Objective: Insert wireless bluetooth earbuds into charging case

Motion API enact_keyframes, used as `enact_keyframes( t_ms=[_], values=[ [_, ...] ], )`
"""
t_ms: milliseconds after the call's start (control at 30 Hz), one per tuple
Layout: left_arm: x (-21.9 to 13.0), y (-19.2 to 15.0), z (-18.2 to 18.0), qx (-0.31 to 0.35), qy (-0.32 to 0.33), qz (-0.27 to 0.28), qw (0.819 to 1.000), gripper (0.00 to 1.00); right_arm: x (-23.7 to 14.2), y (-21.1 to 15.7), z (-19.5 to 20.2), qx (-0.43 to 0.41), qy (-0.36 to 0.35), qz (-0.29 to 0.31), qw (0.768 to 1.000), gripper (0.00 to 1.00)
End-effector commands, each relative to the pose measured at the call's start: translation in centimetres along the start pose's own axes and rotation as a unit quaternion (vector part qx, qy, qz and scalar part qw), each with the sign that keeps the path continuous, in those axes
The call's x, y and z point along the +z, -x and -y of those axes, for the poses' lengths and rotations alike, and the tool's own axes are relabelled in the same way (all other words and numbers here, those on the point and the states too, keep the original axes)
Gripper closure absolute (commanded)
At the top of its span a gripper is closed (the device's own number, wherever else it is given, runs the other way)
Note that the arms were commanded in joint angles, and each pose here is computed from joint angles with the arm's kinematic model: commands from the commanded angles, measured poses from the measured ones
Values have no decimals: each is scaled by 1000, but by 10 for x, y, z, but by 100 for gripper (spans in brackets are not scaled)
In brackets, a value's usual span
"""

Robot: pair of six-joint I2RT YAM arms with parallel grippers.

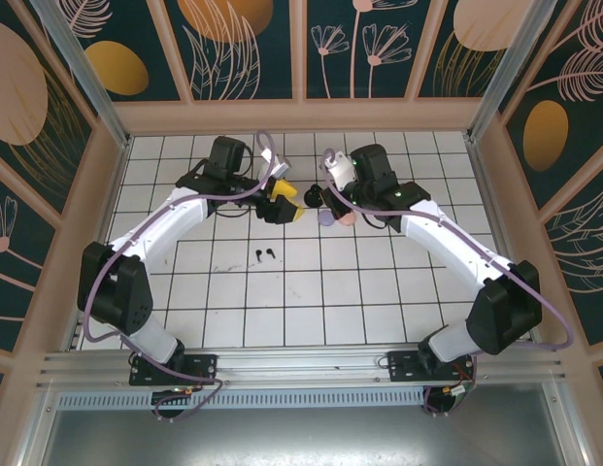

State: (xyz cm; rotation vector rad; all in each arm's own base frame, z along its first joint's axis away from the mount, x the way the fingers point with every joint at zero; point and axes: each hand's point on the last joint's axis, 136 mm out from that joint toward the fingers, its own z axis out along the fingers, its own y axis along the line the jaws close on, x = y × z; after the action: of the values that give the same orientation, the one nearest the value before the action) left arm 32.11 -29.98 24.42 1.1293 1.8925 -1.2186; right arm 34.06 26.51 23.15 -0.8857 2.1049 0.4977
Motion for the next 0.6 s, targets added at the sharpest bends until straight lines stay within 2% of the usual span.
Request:
enact_keyframes(
  t_ms=[0, 200, 433, 567],
  values=[
    [0, -2, 1, 5, -17, -13, 1000, 20, -1, 12, -12, -25, 12, 4, 1000, 100],
    [3, -3, 0, 2, -29, -22, 999, 22, 9, 14, -24, -38, 21, -7, 999, 100],
    [7, -9, -5, -1, -35, -38, 999, 31, 17, 15, -31, -47, 20, -13, 999, 100],
    [8, -11, -5, -1, -39, -44, 998, 39, 18, 14, -32, -52, 18, -17, 998, 100]
  ],
)
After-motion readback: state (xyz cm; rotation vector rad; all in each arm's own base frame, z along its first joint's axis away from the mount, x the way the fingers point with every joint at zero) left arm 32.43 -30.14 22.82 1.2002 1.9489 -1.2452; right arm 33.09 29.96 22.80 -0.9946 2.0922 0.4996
